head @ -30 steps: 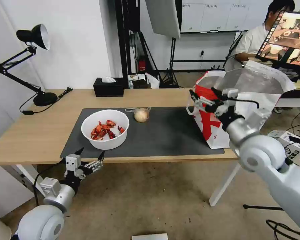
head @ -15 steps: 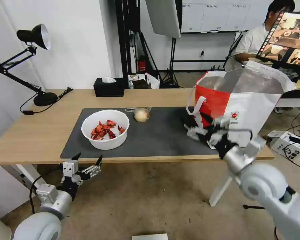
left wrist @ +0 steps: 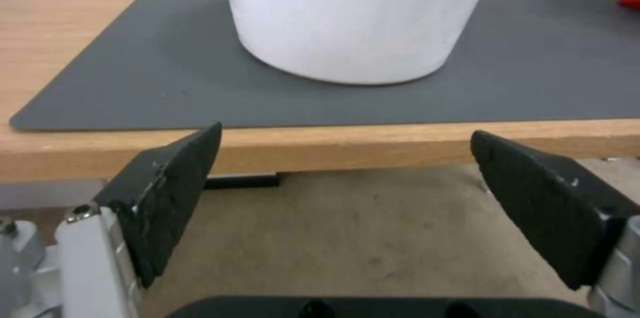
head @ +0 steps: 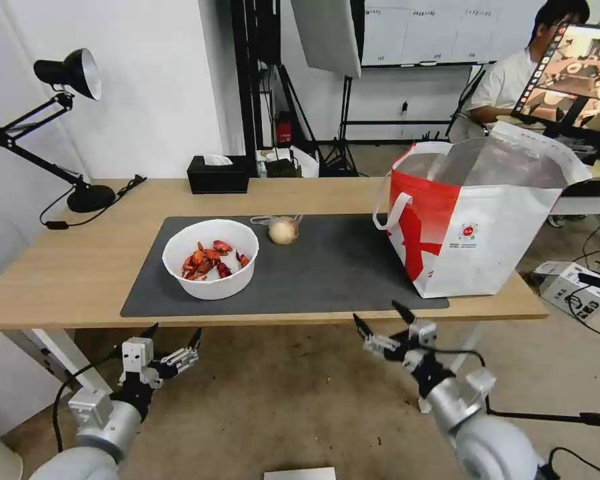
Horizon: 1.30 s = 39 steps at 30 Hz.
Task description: Pick up the trash from the table and place it into the takeout bag.
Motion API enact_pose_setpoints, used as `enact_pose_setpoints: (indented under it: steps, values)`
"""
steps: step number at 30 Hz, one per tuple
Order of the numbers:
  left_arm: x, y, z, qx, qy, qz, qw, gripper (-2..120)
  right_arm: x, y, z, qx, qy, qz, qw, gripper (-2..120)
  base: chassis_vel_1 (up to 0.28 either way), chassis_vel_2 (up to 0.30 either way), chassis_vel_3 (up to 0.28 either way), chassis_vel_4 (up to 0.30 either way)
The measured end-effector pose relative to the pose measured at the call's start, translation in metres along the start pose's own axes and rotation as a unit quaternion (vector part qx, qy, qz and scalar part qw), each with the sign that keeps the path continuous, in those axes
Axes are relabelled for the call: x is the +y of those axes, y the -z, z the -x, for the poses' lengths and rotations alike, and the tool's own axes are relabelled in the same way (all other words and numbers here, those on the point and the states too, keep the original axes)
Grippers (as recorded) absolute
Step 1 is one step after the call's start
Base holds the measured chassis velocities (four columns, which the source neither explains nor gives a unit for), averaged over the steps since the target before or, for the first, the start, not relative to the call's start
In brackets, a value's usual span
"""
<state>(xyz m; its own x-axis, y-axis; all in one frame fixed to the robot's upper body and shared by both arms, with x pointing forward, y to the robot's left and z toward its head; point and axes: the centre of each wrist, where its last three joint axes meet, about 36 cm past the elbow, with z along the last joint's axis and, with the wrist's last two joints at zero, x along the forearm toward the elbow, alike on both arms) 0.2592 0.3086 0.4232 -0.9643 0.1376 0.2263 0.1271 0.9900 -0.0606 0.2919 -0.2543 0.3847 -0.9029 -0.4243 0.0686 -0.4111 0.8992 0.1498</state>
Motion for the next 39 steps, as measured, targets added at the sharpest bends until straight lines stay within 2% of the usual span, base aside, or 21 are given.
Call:
enact_pose_setpoints:
  steps: [20, 26, 33, 34, 38, 39]
  values:
    - [-0.006, 0.002, -0.005, -0.004, -0.001, 0.000, 1.0000, 100, 0.001, 0.004, -0.002, 0.000, 0.004, -0.004, 1.000, 100, 0.000, 0.000, 0.000, 0.000]
    - [-0.005, 0.003, -0.005, -0.006, -0.001, 0.001, 1.0000, 100, 0.000, 0.011, 0.008, -0.006, 0.012, -0.008, 1.000, 100, 0.000, 0.000, 0.000, 0.000]
    - [-0.005, 0.006, -0.002, -0.013, -0.005, 0.002, 0.9999, 100, -0.009, 0.068, 0.069, -0.033, 0.038, -0.038, 0.998, 100, 0.000, 0.000, 0.000, 0.000]
    - [-0.005, 0.006, -0.002, -0.013, -0.005, 0.002, 0.9999, 100, -0.009, 0.068, 0.069, -0.033, 0.038, -0.038, 0.998, 100, 0.000, 0.000, 0.000, 0.000]
    - [-0.004, 0.003, -0.001, -0.012, -0.001, -0.003, 0.9999, 100, -0.020, 0.098, 0.130, -0.051, 0.046, -0.060, 0.996, 100, 0.000, 0.000, 0.000, 0.000]
    - [-0.004, 0.003, -0.001, -0.012, -0.001, -0.003, 0.9999, 100, -0.020, 0.098, 0.130, -0.051, 0.046, -0.060, 0.996, 100, 0.000, 0.000, 0.000, 0.000]
